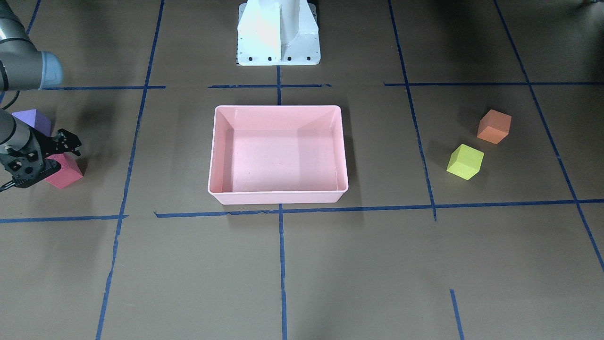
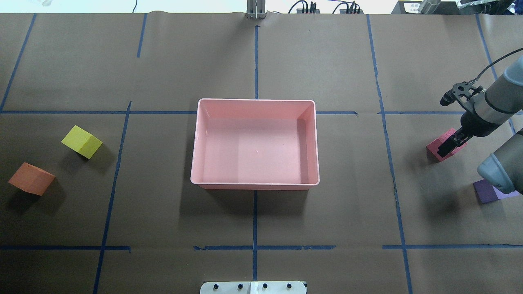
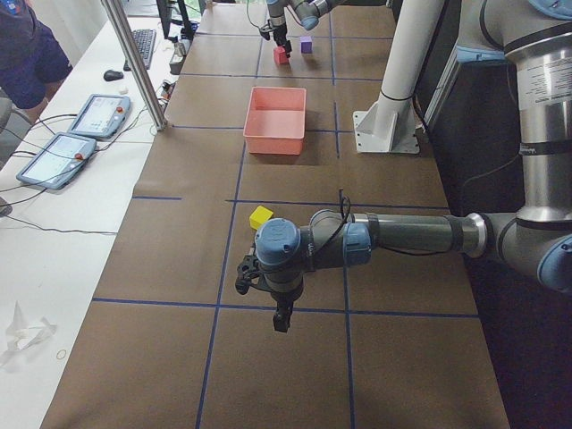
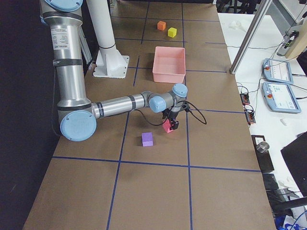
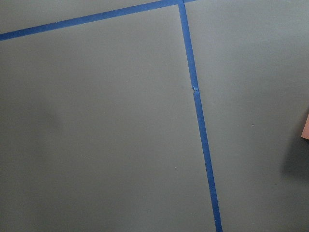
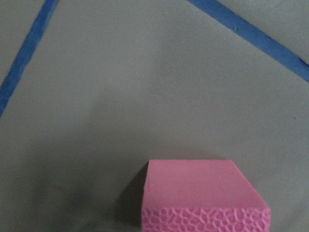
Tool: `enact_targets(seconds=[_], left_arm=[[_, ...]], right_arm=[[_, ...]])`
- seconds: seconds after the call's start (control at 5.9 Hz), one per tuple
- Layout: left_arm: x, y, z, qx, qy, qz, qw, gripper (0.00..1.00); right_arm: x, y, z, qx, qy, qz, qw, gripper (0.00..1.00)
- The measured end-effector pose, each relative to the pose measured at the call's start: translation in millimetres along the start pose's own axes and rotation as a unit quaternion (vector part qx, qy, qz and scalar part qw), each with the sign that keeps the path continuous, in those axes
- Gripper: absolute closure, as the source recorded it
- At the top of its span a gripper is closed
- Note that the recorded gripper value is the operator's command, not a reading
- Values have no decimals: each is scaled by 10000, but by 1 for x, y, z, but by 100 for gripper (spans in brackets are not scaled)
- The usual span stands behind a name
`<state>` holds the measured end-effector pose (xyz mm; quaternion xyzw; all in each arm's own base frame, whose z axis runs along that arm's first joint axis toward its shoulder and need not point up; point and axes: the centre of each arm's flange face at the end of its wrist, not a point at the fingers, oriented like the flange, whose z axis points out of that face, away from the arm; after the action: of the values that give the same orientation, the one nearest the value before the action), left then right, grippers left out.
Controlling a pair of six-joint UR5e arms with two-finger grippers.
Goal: Place blocks into pink bin with both arms
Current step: 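Lower the right gripper onto the pink cube and grasp it, then carry the pink cube into the pink bin and release it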
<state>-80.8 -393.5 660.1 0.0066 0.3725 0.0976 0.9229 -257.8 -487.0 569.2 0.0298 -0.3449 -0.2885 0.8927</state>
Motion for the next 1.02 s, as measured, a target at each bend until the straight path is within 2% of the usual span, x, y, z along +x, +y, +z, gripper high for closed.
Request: enact_targets(seconds=[0.17, 0.51, 0.85, 1.02], left_arm=[[0, 0, 0, 1, 0, 1, 10000, 0], [1, 0, -1, 6, -2, 6, 10000, 0], [1, 0, -1, 11, -3, 11, 10000, 0], [1, -1, -1, 18, -5, 17, 10000, 0]], right_arm=[[-5, -3, 5, -31, 52, -51, 10000, 73], [-16, -20, -6, 85, 55, -39, 9999, 78], [-55, -72, -46, 501, -123, 555, 9971, 77], [-91, -106, -72, 719, -344, 1013, 9917, 77]])
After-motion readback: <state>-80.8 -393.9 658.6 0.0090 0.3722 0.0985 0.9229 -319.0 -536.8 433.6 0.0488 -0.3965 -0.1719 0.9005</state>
